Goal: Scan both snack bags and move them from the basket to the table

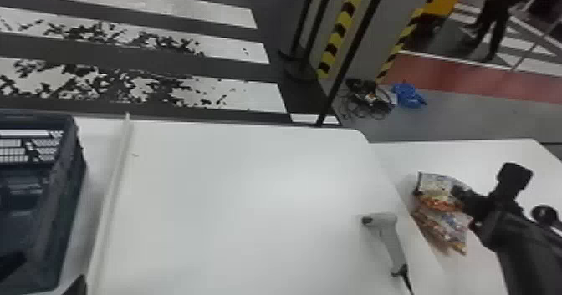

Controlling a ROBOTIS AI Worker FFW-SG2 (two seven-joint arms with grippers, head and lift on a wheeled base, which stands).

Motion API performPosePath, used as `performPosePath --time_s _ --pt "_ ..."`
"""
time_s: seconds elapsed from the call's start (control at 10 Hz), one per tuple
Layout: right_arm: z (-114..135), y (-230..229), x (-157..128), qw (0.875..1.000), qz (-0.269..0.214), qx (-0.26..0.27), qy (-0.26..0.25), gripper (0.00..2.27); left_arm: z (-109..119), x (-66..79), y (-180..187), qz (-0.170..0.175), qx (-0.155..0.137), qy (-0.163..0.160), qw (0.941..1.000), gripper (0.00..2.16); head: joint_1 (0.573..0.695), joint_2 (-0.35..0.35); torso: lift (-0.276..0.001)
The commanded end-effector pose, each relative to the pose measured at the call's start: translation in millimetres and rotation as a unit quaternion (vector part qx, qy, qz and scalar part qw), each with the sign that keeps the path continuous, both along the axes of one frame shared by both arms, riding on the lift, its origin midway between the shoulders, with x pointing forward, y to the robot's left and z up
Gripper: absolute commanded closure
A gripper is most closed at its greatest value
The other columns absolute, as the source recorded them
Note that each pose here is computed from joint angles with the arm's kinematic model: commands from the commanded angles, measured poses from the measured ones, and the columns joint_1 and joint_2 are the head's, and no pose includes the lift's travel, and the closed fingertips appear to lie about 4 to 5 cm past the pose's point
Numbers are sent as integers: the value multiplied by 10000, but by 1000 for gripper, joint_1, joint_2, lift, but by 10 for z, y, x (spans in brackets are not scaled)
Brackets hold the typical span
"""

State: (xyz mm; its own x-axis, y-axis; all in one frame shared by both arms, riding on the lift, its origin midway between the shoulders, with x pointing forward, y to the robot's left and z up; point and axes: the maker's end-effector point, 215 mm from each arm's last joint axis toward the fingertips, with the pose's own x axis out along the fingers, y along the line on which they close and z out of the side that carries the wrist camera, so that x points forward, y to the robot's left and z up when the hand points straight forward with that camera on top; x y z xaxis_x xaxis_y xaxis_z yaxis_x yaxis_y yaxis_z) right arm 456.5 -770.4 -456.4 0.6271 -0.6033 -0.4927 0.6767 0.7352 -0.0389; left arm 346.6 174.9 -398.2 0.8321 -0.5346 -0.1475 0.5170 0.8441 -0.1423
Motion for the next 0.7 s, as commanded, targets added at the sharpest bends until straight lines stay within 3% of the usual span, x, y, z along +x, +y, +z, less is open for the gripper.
performPosePath --time_s 0.0,0.4,0.6 --pt "4 -19 -15 10000 -47 -30 20 19 15 2 -8 -6 -5 -19 10000 87 695 -350 -98" --pt "-99 31 -271 9998 -27 171 -20 26 27 6 -19 4 -5 -41 10000 87 695 -350 -98" --pt "-232 531 -398 9967 453 669 -105 43 11 9 -26 18 0 -22 10000 87 695 -350 -98"
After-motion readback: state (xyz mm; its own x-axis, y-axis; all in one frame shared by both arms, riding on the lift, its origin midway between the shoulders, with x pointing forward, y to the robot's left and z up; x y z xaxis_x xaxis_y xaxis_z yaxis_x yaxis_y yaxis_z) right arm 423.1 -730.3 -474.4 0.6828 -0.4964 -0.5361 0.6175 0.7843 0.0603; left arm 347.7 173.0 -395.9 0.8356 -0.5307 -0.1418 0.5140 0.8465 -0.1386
